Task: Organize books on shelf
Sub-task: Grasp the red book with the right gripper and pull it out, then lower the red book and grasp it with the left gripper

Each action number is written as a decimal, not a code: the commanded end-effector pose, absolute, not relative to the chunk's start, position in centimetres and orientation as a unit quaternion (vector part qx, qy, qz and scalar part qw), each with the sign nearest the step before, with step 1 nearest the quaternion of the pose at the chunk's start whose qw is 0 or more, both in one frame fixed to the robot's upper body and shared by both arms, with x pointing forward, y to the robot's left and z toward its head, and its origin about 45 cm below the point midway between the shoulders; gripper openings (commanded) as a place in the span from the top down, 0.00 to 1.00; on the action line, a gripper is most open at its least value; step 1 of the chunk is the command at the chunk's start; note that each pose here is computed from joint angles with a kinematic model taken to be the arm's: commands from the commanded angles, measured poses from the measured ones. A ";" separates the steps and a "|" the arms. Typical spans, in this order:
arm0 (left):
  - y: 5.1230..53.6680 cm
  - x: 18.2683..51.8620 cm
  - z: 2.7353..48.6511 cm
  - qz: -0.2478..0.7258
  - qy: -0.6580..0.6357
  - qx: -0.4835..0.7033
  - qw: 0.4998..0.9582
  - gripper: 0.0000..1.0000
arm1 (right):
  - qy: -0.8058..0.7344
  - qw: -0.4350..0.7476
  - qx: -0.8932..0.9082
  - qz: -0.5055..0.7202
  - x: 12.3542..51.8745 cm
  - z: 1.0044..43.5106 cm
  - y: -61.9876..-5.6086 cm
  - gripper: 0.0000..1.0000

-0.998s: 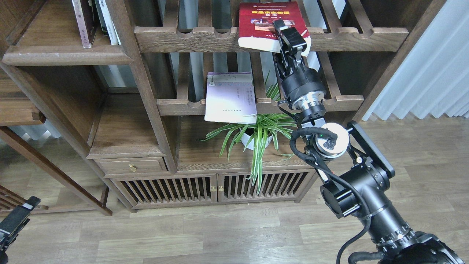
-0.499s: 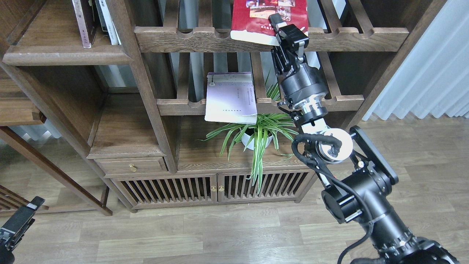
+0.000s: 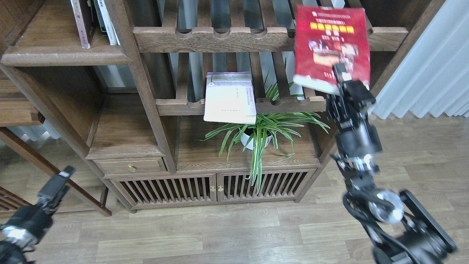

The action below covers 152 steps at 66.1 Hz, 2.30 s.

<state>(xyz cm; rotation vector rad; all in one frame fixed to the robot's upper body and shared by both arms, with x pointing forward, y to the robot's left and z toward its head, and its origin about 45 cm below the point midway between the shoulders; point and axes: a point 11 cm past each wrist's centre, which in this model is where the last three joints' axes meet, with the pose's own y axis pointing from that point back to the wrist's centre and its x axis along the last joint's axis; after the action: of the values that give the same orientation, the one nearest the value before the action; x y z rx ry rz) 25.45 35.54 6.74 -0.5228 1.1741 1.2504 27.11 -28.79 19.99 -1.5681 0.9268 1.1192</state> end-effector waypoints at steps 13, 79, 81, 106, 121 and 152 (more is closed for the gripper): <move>22.8 22.5 3.3 0.438 0.607 -0.199 0.632 0.01 | 0.450 0.388 -0.610 0.524 21.0 13.6 -32.7 0.96; 10.4 16.0 4.1 0.278 0.761 -0.255 0.527 0.07 | 0.315 0.310 -0.557 0.703 12.6 7.1 -17.6 0.96; 10.4 16.0 4.1 0.277 0.762 -0.255 0.527 0.07 | 0.314 0.309 -0.557 0.704 12.5 7.1 -17.6 0.96; 10.0 15.7 3.8 0.275 0.764 -0.244 0.530 0.16 | 0.302 0.287 -0.558 0.717 10.7 6.7 -15.9 0.96; 9.8 15.2 3.7 0.271 0.769 -0.238 0.528 0.33 | 0.297 0.281 -0.557 0.723 10.1 6.6 -15.4 0.96; 9.2 15.2 4.4 0.247 0.773 -0.230 0.538 1.00 | 0.292 0.256 -0.568 0.726 8.7 6.3 -14.3 0.68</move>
<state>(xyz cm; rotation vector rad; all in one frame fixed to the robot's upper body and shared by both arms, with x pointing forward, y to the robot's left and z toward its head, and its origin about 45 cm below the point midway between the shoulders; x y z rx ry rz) 14.92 9.22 3.87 -0.5563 1.8516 0.6175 9.20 -14.77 6.38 -1.4926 0.7964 1.9542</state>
